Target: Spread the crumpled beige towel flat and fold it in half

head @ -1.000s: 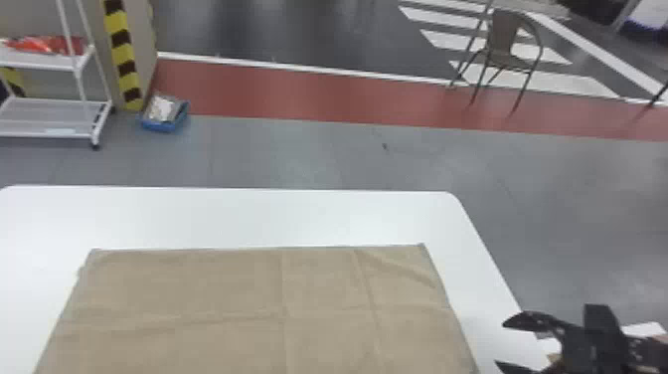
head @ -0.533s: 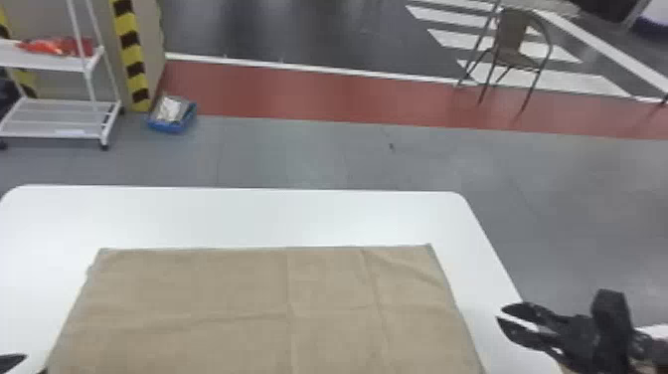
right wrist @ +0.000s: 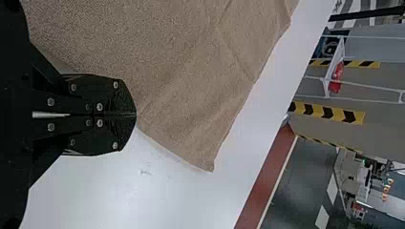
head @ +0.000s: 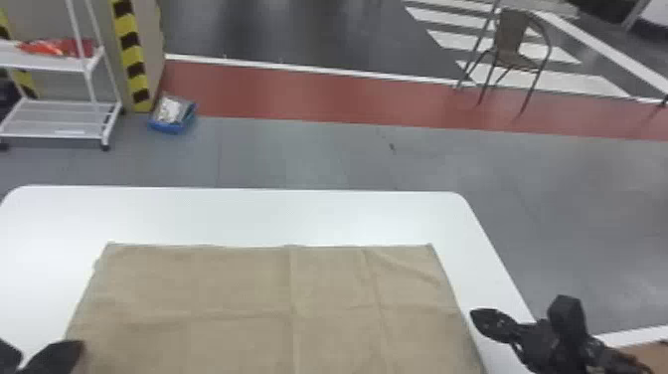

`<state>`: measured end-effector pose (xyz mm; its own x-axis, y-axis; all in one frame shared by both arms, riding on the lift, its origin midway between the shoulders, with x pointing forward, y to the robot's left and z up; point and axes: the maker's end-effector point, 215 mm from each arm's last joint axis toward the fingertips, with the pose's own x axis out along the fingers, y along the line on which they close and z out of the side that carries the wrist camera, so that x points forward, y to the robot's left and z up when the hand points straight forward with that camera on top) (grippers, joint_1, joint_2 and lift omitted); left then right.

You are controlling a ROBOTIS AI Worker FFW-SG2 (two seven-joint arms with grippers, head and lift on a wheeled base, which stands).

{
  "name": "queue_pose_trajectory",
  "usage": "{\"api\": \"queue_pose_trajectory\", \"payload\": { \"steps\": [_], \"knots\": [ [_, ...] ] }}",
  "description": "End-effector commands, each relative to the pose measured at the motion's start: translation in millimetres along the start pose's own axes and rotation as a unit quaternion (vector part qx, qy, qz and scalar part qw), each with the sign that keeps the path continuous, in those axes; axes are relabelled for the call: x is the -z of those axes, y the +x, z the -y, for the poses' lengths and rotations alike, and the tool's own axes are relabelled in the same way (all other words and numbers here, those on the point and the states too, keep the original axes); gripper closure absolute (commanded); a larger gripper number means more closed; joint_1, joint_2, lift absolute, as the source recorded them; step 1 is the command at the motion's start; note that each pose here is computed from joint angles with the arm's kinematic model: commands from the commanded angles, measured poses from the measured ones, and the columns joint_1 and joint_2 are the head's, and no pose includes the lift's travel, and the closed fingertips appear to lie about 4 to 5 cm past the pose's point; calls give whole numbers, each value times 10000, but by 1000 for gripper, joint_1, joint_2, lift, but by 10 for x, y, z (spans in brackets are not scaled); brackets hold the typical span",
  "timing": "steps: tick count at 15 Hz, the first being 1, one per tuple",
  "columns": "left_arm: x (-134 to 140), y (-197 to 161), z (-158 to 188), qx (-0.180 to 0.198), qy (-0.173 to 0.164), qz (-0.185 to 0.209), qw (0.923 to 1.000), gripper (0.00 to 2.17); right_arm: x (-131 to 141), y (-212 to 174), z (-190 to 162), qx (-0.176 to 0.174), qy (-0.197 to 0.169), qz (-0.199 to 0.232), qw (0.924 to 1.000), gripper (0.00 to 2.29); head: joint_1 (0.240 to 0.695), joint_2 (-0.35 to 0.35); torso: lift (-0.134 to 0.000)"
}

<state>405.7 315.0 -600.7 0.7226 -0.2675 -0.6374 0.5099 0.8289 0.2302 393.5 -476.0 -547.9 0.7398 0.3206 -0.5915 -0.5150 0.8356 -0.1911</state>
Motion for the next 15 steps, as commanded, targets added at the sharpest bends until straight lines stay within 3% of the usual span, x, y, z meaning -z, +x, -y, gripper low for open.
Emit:
{"api": "queue_pose_trajectory", "payload": {
  "steps": [1, 10, 15],
  "knots": [
    [7, -3, 8, 5, 20, -11, 10000, 1663, -65, 161, -70, -58, 18, 16, 10000, 1477, 695, -232, 0],
    [-115, 21, 7, -37, 62, 92, 9999, 1663, -34, 434, 51, 73, 280, -262, 9992, 1480, 695, -205, 0],
    [-190, 68, 11, -56, 110, 116, 9999, 1663, -171, 645, 105, 101, 306, -268, 9991, 1477, 695, -200, 0]
  ]
}}
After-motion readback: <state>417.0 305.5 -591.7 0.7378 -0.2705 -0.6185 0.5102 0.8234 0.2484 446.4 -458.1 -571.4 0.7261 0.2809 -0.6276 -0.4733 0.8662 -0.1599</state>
